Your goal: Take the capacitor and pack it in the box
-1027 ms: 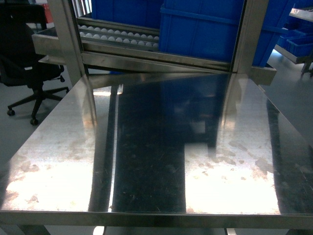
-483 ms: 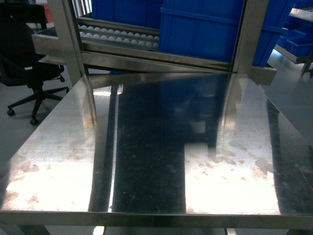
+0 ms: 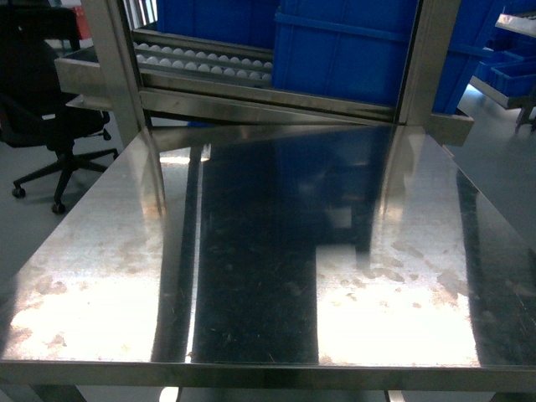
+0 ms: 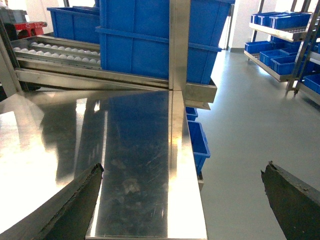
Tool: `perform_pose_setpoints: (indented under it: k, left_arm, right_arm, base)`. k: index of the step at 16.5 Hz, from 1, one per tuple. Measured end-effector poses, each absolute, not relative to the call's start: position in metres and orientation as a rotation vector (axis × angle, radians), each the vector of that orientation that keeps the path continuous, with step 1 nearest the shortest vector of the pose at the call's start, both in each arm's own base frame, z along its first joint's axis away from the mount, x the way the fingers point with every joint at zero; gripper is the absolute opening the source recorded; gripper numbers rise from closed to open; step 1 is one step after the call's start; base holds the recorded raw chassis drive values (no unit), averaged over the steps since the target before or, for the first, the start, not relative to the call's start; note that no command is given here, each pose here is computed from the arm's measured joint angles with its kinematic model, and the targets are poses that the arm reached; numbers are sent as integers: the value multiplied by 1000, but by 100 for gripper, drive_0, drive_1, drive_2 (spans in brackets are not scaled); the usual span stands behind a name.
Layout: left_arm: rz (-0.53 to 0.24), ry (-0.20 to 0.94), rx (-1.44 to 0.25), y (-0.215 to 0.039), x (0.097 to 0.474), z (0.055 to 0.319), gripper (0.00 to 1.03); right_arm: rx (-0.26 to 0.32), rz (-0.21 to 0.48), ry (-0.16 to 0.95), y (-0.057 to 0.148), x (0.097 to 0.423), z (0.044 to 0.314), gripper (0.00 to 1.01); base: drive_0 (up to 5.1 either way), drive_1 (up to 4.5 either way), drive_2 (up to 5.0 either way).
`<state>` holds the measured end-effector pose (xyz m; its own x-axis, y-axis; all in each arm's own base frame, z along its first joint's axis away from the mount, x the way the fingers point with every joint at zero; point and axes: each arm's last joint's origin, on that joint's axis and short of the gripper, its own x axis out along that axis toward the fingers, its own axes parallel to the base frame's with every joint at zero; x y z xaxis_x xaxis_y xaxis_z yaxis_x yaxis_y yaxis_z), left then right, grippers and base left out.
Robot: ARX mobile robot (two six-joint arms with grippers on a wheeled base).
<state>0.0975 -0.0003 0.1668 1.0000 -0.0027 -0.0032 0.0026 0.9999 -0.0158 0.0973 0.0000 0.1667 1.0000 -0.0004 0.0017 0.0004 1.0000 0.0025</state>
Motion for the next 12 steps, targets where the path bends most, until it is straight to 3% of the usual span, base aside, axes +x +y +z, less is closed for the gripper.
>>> perform_pose_setpoints:
  k: [12]
  left_arm:
    - [-3, 4, -14, 0, 98, 167, 44]
  right_arm:
    - [2, 0, -2, 0, 97, 167, 98]
  base:
    - [0, 0, 0]
